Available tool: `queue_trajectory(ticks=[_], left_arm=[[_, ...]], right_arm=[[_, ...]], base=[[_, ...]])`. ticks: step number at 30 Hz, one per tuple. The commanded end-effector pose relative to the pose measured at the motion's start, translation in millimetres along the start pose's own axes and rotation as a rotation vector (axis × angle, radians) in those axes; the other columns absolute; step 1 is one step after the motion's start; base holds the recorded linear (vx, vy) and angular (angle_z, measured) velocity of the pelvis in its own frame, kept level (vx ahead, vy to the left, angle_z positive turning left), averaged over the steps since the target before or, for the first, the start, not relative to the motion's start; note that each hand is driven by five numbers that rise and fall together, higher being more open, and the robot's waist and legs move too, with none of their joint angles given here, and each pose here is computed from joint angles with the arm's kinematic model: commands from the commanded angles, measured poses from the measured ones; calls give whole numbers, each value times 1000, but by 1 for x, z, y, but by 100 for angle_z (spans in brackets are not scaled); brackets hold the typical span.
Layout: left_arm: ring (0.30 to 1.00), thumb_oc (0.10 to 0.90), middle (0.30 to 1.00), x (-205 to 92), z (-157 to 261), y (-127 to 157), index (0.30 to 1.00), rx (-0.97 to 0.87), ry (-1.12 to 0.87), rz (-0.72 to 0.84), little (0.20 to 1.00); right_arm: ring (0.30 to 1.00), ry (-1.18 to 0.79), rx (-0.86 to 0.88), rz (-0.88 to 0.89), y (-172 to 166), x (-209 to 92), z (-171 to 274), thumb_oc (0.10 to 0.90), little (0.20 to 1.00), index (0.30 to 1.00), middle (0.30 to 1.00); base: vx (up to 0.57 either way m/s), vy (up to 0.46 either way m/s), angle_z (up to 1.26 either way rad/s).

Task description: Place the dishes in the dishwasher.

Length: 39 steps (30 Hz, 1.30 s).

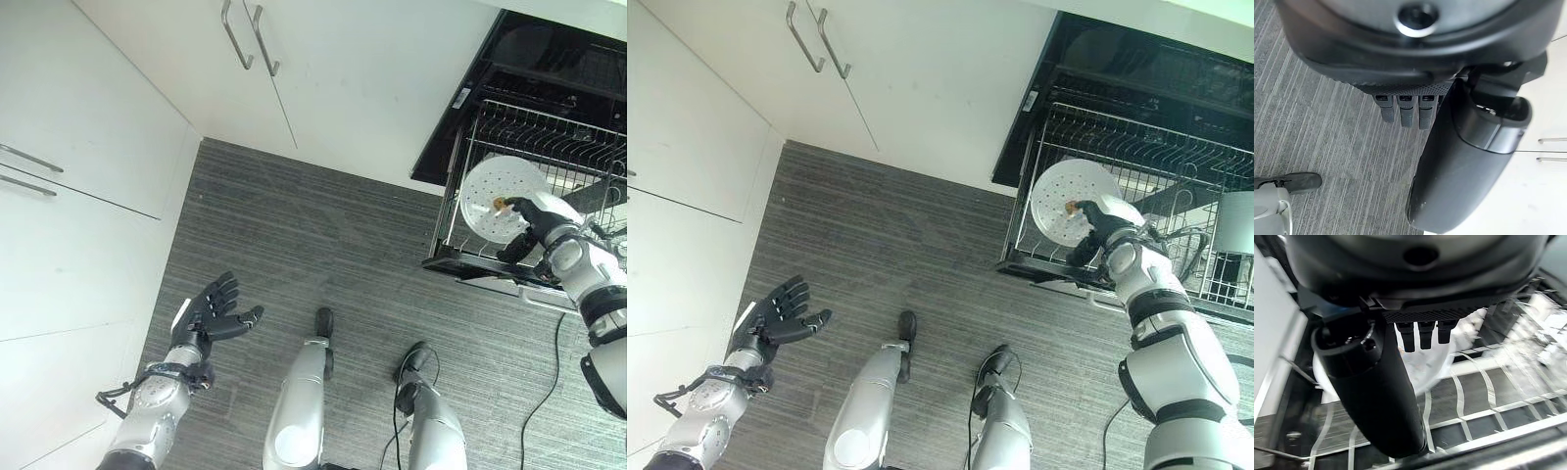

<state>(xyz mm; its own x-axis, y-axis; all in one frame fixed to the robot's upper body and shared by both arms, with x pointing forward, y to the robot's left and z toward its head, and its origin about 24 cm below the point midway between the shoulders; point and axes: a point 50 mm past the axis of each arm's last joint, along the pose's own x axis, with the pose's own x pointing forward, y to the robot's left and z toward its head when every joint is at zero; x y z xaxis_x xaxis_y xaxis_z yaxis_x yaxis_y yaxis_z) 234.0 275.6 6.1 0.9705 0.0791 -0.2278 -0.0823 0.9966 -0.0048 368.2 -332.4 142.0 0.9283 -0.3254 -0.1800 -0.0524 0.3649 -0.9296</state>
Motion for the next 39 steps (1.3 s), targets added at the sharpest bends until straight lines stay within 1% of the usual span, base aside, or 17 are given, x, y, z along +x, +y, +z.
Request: queue_trajectory(ticks=[1, 4, 8, 11, 16, 17, 18, 19, 22, 23, 26, 31, 32, 33, 36, 37, 39], left_arm=[[900, 800, 900, -6, 15, 5, 900, 60, -74, -18, 900], [900, 800, 900, -7, 14, 6, 900, 65, -68, -15, 900], [900, 800, 900, -9, 13, 10, 900, 67, -61, -7, 900], [900, 800, 900, -11, 10, 15, 900, 75, -46, 4, 900], [900, 800, 900, -19, 4, 23, 900, 90, -15, 28, 900], [900, 800, 900, -23, -1, 26, 900, 93, 0, 39, 900], [900, 800, 900, -25, -2, 27, 900, 94, 4, 44, 900], [900, 800, 900, -27, -6, 30, 900, 97, 19, 56, 900], [900, 800, 900, -31, -17, 31, 900, 103, 53, 73, 900], [900, 800, 900, -33, -25, 30, 900, 106, 73, 80, 900], [900, 800, 900, -39, -39, 29, 900, 109, 121, 94, 900], [900, 800, 900, -53, -67, 29, 900, 105, 200, 116, 900], [900, 800, 900, -57, -74, 29, 900, 94, 222, 124, 900], [900, 800, 900, -59, -78, 29, 900, 87, 231, 131, 900], [900, 800, 900, -66, -89, 28, 900, 70, 252, 150, 900], [900, 800, 900, -69, -94, 26, 900, 61, 263, 158, 900], [900, 800, 900, -72, -99, 25, 900, 55, 276, 167, 900]], right_arm=[[900, 31, 23, -97, -33, -2, -8, 800, 900, 900, 900], [900, 38, 48, -88, -37, -3, -11, 800, 900, 900, 900], [900, 34, 177, -90, -43, -4, -12, 800, 900, 900, 900], [900, -12, 291, -95, -50, -7, -12, 800, 900, 900, 900], [900, -59, 376, -134, -54, -14, -22, 800, 900, 900, 900], [900, -57, 448, -139, -53, -18, -28, 800, 900, 900, 900], [900, -60, 481, -144, -53, -19, -30, 800, 900, 900, 900], [900, -45, 593, -139, -47, -21, -36, 800, 900, 900, 900], [900, -8, 770, -127, -33, -24, -50, 800, 900, 900, 900], [900, 13, 885, -136, -28, -27, -58, 800, 900, 900, 900], [900, 60, 1063, -135, -11, -34, -74, 800, 900, 900, 900], [900, 150, 1135, -122, 22, -49, -93, 800, 900, 900, 900], [900, 141, 1144, -101, 35, -54, -93, 800, 900, 900, 900], [900, 116, 1149, -84, 41, -56, -87, 800, 900, 900, 900], [900, 115, 1123, -56, 64, -69, -86, 800, 900, 900, 900], [900, 142, 1087, -50, 75, -78, -92, 800, 900, 900, 900], [900, 187, 1082, -24, 90, -87, -98, 800, 900, 900, 900]], base=[[0, 0, 0], [0, 0, 0], [0, 0, 0], [0, 0, 0], [29, 2, -7], [54, 6, -10], [51, 8, -13], [26, 2, -16], [65, 29, -14], [96, 72, -14], [106, 55, -12], [75, 61, -12], [36, 76, -13], [25, 68, -14], [12, 60, -18], [17, 76, -23], [17, 59, -14]])
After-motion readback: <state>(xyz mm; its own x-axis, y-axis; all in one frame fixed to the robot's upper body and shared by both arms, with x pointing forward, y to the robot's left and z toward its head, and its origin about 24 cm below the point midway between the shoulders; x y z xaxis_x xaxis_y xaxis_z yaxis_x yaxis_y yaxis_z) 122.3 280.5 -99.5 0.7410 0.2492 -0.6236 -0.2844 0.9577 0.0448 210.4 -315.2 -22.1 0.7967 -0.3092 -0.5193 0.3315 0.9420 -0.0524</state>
